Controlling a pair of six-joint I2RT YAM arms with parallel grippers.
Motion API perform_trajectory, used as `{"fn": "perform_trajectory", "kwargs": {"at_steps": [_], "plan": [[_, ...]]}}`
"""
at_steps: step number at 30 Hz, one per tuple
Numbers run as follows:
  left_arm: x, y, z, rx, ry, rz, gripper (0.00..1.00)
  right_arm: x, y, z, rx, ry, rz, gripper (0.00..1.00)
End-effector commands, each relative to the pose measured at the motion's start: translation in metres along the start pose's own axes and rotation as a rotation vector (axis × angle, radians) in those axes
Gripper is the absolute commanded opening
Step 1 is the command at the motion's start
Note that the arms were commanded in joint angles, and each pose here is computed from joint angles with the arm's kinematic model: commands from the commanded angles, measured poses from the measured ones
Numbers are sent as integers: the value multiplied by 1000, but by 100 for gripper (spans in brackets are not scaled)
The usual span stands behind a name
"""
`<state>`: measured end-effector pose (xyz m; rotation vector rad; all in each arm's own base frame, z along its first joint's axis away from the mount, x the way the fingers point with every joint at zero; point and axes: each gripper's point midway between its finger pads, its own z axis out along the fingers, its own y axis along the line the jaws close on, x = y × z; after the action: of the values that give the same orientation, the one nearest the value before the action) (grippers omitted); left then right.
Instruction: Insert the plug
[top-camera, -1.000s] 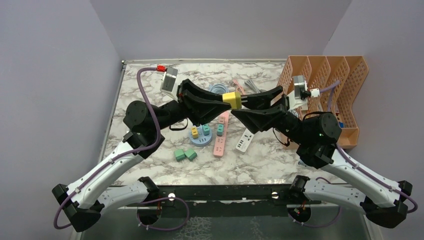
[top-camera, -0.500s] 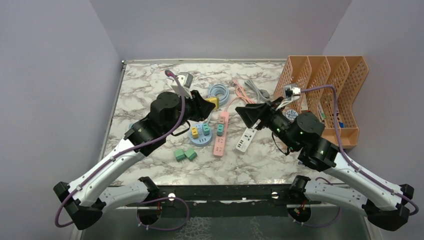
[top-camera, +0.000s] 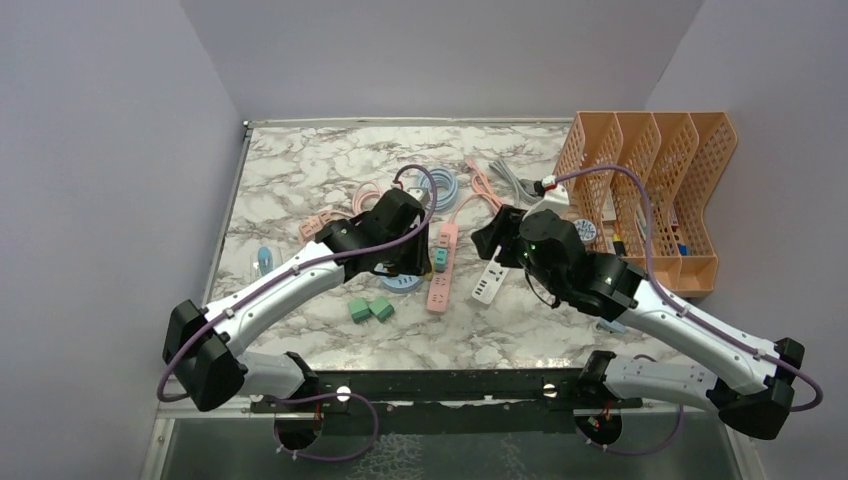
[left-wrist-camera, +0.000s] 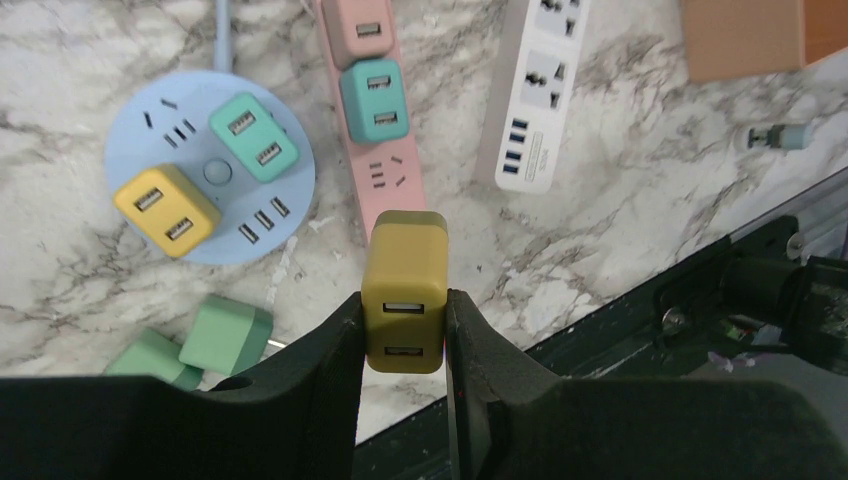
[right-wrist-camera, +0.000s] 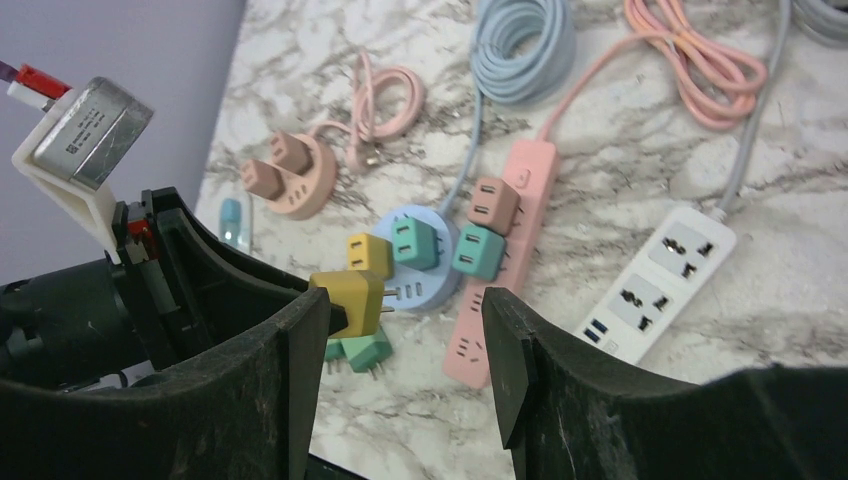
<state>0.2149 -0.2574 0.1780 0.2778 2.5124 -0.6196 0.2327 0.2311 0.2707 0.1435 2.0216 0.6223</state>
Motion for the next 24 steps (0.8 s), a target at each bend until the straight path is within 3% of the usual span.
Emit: {"fn": "perform_trajectory", "kwargs": {"at_steps": [1, 11, 24], "plan": [[16, -7, 9, 19, 96, -54, 0, 19, -25, 3, 105, 36, 9, 58], [32, 0, 46, -71, 184, -56, 0, 32, -58, 1, 178, -16, 98, 56], [13, 3, 68, -146, 149, 25, 0, 24, -69, -2, 210, -78, 102, 56]]}}
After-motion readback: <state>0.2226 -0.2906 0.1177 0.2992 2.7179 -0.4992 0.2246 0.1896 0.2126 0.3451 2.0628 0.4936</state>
